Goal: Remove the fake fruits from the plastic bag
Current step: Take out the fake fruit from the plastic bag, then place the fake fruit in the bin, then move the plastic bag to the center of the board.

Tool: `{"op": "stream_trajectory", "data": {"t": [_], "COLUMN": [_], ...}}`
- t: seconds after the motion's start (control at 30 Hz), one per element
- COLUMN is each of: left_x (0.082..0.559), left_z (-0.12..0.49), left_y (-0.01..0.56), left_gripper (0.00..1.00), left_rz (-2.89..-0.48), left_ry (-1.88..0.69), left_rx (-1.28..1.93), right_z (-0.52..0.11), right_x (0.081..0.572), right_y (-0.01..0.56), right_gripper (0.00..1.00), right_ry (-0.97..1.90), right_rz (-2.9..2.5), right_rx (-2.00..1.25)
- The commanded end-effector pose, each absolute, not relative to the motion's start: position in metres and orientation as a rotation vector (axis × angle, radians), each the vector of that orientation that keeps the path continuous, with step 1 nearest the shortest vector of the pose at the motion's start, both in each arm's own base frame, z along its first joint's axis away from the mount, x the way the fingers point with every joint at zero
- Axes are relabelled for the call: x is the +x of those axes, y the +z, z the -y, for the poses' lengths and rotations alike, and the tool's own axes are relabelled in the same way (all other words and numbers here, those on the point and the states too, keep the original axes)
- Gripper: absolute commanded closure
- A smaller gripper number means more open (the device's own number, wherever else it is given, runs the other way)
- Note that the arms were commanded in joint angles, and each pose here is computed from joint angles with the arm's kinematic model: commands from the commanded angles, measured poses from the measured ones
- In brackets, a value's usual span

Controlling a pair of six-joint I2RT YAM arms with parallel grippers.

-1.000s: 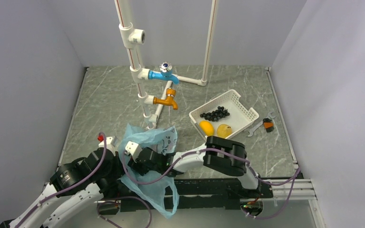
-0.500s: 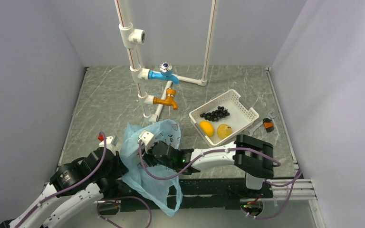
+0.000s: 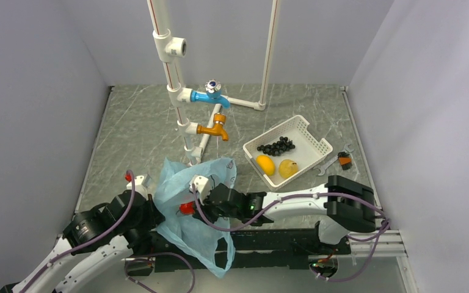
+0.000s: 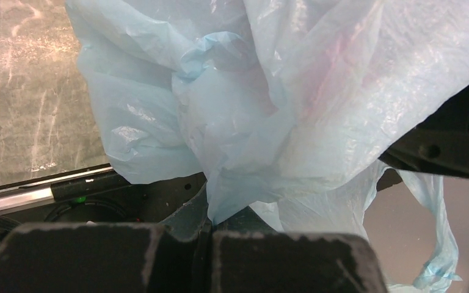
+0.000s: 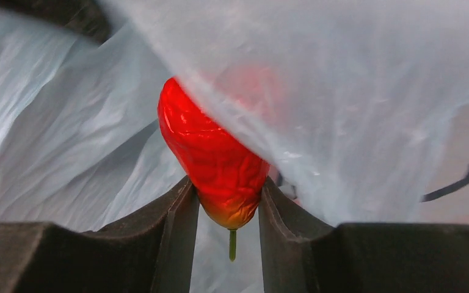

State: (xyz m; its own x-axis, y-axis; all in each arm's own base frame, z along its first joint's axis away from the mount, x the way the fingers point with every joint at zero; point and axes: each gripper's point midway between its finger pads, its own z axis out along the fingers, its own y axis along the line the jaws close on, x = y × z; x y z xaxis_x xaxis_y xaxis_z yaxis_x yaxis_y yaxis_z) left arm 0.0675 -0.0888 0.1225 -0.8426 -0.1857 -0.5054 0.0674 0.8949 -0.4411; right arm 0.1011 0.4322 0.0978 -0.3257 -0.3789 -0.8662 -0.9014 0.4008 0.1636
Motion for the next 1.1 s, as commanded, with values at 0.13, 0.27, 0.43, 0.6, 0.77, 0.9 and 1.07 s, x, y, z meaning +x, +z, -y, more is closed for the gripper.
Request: {"op": "stream_trajectory", "data": {"t": [0.13, 0.27, 0.43, 0.6, 0.77, 0.9, 1.07], "left_x": [0.079, 0.097, 0.127, 0.148, 0.171, 0.190, 0.217], "left_z": [0.119, 0.122, 0.084, 0.052, 0.035, 0.014, -0.004], "left_y": [0.162, 0.223, 0.253, 0.260, 0.290, 0.303, 0.296], "left_gripper": [1.00, 1.00, 1.00, 1.00, 1.00, 1.00, 1.00], "left_rz": [-2.305, -2.076, -2.081, -2.274, -2.222, -2.176, -2.160], "left_ry": [-0.891, -0.993, -0.609, -0.068, 0.182, 0.319, 0.388], "left_rx": [-0.103, -0.141, -0.155, -0.092, -0.060, -0.064, -0.108], "right_z": [-0.414, -0.399, -0.376, -0.347, -0.306, -0.268, -0.239], "right_x": [0.037, 0.046, 0.067, 0.091, 0.122, 0.146, 0.170], "right_y": [0.144, 0.205, 0.276, 0.313, 0.311, 0.297, 0.277], "right_gripper": [1.00, 1.00, 1.00, 1.00, 1.00, 1.00, 1.00], "right_ry": [1.161, 1.195, 1.173, 1.067, 0.911, 0.780, 0.678], "right_rz": [-1.751, -1.616, -1.513, -1.498, -1.548, -1.621, -1.702], "right_rx": [-1.347, -1.206, -0.999, -0.845, -0.652, -0.494, -0.373]}}
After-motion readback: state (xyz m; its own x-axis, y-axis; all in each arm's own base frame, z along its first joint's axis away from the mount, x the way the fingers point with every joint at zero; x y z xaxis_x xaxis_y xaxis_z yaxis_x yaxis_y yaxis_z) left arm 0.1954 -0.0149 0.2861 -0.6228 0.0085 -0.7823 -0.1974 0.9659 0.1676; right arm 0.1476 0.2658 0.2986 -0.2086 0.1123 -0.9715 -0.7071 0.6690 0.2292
